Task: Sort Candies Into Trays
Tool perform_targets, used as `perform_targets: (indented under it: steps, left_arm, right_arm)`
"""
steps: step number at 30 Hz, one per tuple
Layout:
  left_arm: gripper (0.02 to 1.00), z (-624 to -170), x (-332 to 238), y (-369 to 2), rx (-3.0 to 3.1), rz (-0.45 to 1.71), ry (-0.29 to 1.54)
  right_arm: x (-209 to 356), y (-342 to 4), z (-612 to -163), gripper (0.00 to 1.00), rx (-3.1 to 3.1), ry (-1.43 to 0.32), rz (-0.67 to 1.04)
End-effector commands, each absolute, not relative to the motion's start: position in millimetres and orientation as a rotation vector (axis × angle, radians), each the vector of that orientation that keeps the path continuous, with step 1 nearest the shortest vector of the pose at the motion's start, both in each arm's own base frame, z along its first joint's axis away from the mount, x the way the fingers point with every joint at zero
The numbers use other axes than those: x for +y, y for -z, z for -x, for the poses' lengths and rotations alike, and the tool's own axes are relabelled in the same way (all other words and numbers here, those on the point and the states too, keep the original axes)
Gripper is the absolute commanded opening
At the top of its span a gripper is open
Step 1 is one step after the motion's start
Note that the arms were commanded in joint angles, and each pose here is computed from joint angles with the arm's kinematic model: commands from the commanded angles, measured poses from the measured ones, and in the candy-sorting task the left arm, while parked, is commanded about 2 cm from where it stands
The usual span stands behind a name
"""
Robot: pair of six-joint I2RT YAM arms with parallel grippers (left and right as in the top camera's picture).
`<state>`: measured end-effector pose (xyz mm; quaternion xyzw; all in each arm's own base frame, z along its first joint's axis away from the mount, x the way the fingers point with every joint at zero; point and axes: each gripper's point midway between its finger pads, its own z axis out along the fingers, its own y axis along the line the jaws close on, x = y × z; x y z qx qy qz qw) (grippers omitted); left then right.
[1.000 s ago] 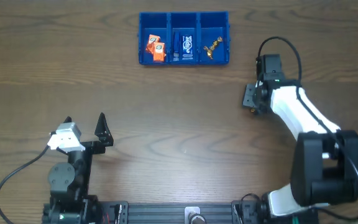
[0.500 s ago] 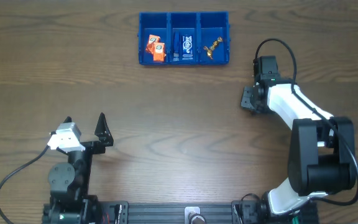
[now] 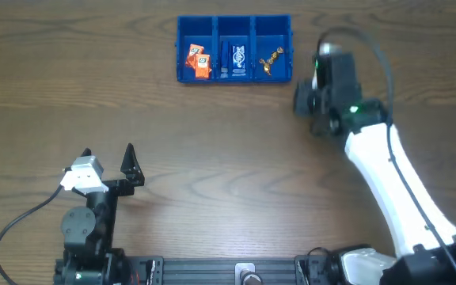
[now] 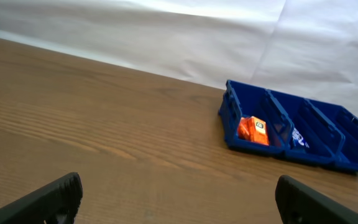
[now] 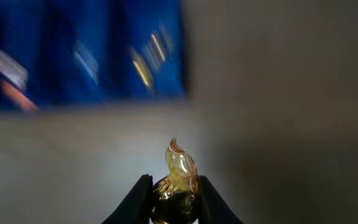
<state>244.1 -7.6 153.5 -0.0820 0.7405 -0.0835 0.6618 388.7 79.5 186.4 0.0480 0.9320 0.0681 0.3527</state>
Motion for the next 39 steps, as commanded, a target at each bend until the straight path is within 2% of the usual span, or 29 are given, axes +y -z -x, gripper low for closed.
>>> perform_targets:
  steps: [1, 3, 6, 8, 11, 15, 16, 18, 19, 21, 22, 24, 26, 27, 29, 34, 39]
  left_arm:
    - [0.998, -243, -5, -135, 1.725, 0.182, 0.16]
    - [0.998, -243, -5, -135, 1.725, 0.182, 0.16]
    - [0.998, -243, -5, -135, 1.725, 0.182, 0.16]
    - [0.998, -243, -5, -135, 1.725, 0.182, 0.16]
    - [0.998, -243, -5, -135, 1.725, 0.182, 0.16]
    - [0.996, -243, -5, -135, 1.725, 0.182, 0.16]
    - [0.998, -243, -5, -135, 1.725, 0.182, 0.16]
    - [0.998, -243, -5, -135, 1.725, 0.182, 0.16]
    - [0.998, -243, -5, -135, 1.725, 0.182, 0.16]
    - [0.998, -243, -5, -135, 1.725, 0.182, 0.16]
    - [0.998, -243, -5, -135, 1.725, 0.182, 0.16]
    - [0.998, -243, -5, -135, 1.725, 0.182, 0.16]
    - [0.998, -243, -5, -135, 1.725, 0.182, 0.16]
    - [0.996, -243, -5, -135, 1.725, 0.182, 0.16]
    - [0.998, -243, -5, -135, 1.725, 0.182, 0.16]
    - [0.998, -243, -5, -135, 1.725, 0.182, 0.16]
    - [0.998, -243, -5, -135, 1.725, 0.182, 0.16]
  right_arm:
    - [106, -241, -448, 0.11, 2.298, -0.204, -0.063]
    - [120, -241, -488, 0.11, 2.29, -0.184, -0.051]
    - [132, -208, -529, 0.128, 2.332, -0.165, -0.041]
    - [136, -167, -544, 0.137, 2.38, -0.149, -0.039]
    - [137, -131, -551, 0.141, 2.431, -0.129, -0.037]
    - [139, -121, -554, 0.22, 2.436, -0.127, -0.036]
    - [139, -121, -555, 0.275, 2.434, -0.129, -0.035]
    - [139, -122, -555, 0.557, 2.429, -0.13, -0.035]
    - [139, -122, -555, 0.645, 2.43, -0.13, -0.035]
    - [141, -127, -554, 0.956, 2.421, -0.115, 0.023]
    - [141, -135, -551, 1.0, 2.416, -0.116, 0.024]
    - [137, -168, -541, 1.0, 2.371, -0.11, 0.054]
    - [121, -214, -522, 1.0, 2.281, -0.053, 0.033]
    - [104, -250, -496, 1.0, 2.21, -0.01, 0.001]
    - [82, -274, -464, 1.0, 2.152, 0.025, 0.02]
    - [12, -271, -377, 1.0, 2.039, 0.019, -0.111]
    - [-20, -240, -295, 1.0, 1.858, -0.023, -0.175]
